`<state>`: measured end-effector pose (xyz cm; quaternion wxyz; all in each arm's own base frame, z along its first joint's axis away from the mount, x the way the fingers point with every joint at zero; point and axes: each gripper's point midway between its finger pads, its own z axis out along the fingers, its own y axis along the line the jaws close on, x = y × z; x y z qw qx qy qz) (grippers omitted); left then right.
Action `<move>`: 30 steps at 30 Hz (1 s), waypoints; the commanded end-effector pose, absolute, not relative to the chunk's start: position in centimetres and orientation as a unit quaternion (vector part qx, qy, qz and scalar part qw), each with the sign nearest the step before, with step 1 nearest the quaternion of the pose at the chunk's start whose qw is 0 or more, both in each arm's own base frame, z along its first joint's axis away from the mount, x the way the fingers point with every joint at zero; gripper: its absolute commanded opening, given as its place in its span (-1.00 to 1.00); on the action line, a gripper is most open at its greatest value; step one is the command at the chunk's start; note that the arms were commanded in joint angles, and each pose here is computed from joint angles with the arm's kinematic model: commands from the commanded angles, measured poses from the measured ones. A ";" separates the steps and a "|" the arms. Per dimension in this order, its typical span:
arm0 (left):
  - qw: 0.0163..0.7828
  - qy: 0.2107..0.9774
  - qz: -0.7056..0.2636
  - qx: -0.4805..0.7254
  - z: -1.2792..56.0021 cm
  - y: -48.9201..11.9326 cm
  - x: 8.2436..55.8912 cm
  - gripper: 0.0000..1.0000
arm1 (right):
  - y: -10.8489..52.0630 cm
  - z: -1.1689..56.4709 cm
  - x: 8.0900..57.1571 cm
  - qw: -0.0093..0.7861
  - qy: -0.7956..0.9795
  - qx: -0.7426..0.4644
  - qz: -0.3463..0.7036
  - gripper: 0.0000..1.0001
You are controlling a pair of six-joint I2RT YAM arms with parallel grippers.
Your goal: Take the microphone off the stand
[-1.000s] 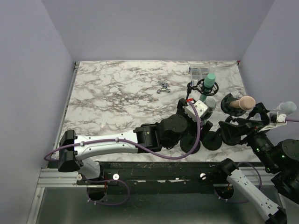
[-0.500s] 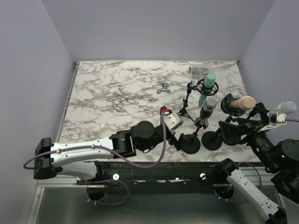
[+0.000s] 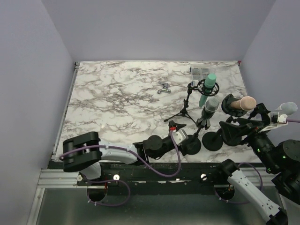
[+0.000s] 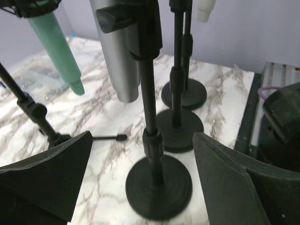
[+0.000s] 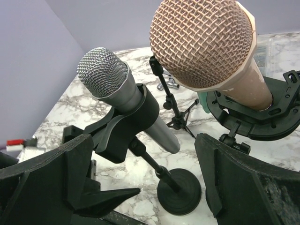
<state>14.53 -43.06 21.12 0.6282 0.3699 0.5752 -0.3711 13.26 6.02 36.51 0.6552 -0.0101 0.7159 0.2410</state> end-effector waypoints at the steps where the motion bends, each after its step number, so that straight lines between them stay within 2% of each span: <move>1: 0.737 0.458 -0.392 0.305 26.4 -44.6 15.6 0.67 | 5.7 37.0 13.4 0.665 0.709 -0.005 0.235 1.00; 3: 0.753 0.445 -0.391 0.286 27.0 -44.9 16.1 0.53 | 5.6 37.3 13.4 0.666 0.708 -0.004 0.235 1.00; 10: 0.731 0.458 -0.398 0.313 25.7 -47.2 16.7 0.51 | 5.5 37.4 13.6 0.671 0.705 -0.003 0.230 1.00; 14: 0.692 0.476 -0.432 0.329 24.6 -47.8 17.1 0.34 | 5.8 36.9 13.9 0.665 0.710 -0.006 0.230 1.00; 19: 0.661 0.485 -0.460 0.340 23.8 -48.2 16.9 0.31 | 5.9 36.7 14.0 0.664 0.712 -0.007 0.228 1.00; 24: 0.645 0.501 -0.458 0.351 23.1 -48.9 17.3 0.17 | 6.1 36.6 14.2 0.662 0.714 -0.008 0.230 1.00; 26: 0.640 0.510 -0.460 0.344 23.0 -48.7 17.9 0.08 | 6.2 36.5 14.4 0.660 0.715 -0.009 0.230 1.00; 30: 0.615 0.518 -0.483 0.346 22.7 -48.1 18.2 -0.31 | 6.0 36.3 14.6 0.661 0.718 -0.009 0.219 1.00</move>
